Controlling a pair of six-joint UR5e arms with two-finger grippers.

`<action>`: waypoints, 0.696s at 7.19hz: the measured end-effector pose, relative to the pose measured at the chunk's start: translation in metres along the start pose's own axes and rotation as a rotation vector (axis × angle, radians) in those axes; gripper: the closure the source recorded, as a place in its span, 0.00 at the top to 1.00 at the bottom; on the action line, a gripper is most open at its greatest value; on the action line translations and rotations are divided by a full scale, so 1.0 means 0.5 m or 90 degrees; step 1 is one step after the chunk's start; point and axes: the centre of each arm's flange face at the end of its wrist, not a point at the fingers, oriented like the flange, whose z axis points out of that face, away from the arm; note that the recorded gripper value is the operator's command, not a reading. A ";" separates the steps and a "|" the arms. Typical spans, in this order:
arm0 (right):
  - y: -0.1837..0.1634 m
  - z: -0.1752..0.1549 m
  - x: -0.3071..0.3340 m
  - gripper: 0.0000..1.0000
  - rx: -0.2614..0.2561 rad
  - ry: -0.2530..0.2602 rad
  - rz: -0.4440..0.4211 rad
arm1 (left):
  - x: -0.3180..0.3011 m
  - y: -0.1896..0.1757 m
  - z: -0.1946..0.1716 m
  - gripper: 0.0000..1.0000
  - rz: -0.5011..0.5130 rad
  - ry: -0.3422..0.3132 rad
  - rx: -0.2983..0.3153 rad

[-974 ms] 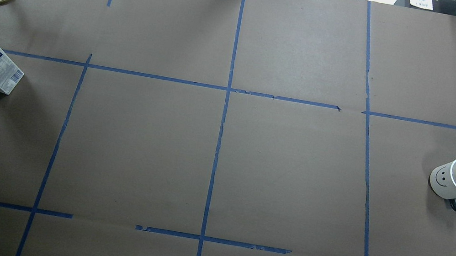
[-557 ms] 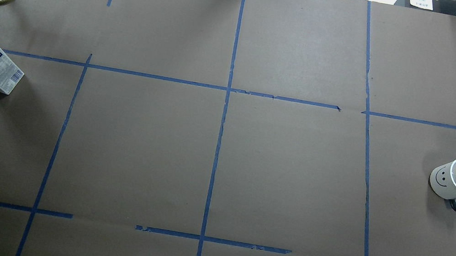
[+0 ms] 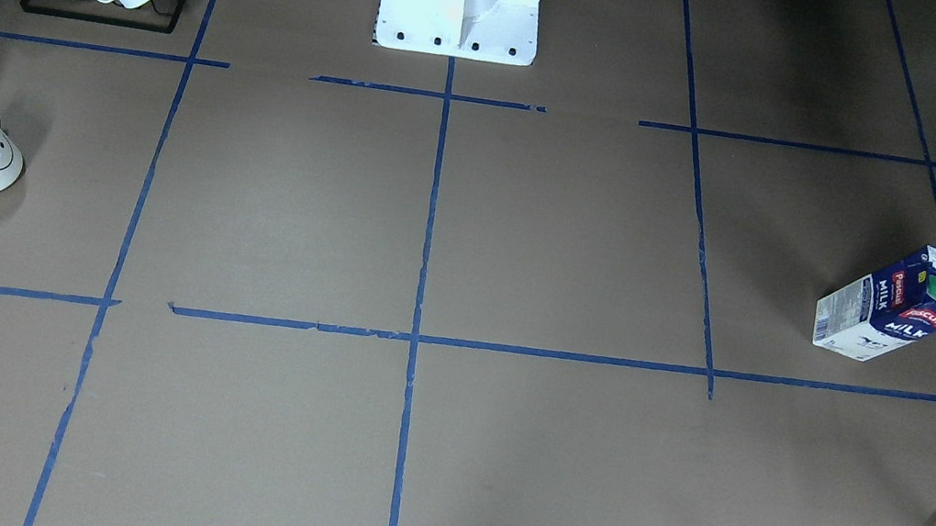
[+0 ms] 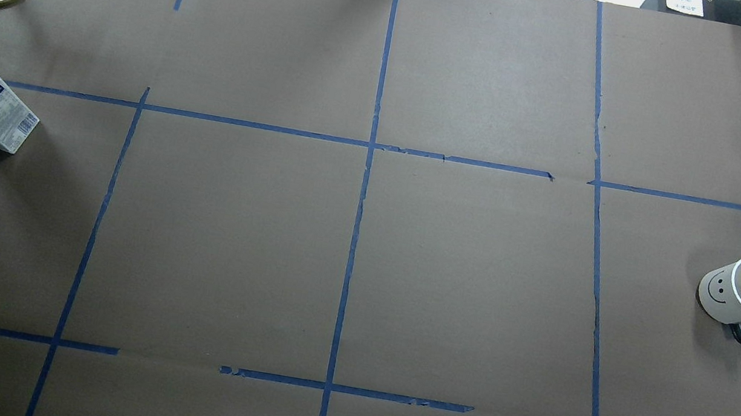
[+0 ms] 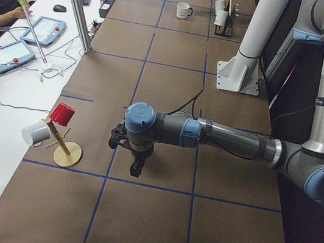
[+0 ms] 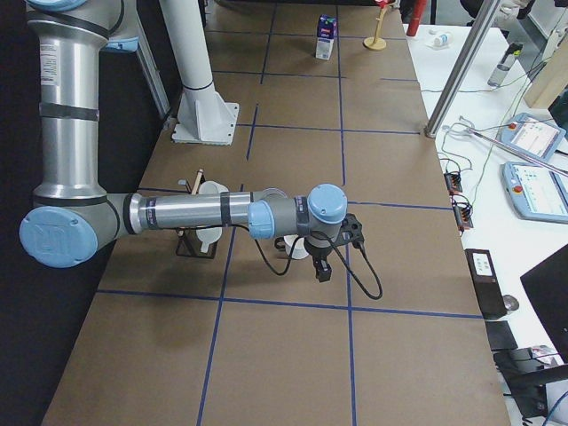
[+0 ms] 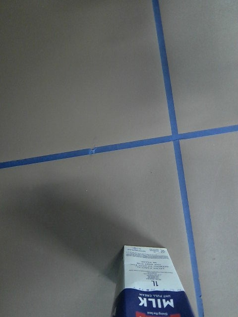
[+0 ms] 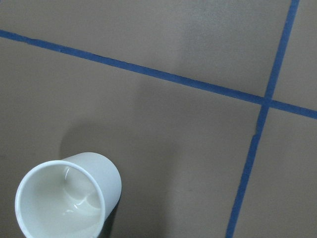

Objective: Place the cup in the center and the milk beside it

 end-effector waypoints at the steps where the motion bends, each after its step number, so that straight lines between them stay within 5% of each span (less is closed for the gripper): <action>1: 0.002 0.040 -0.042 0.92 0.013 0.006 0.029 | 0.000 0.000 0.000 1.00 0.001 0.000 0.000; 2: 0.008 0.086 -0.085 0.92 0.029 0.016 0.058 | 0.001 0.000 0.000 1.00 0.001 0.000 0.001; 3: 0.021 0.131 -0.108 0.69 0.037 0.026 0.070 | 0.001 0.000 0.000 1.00 0.001 0.000 0.001; 4: 0.033 0.166 -0.113 0.24 0.035 0.029 0.072 | 0.001 0.000 -0.001 1.00 0.001 0.000 0.001; 5: 0.039 0.185 -0.117 0.00 0.032 0.028 0.069 | 0.001 0.000 -0.001 1.00 0.001 0.000 0.001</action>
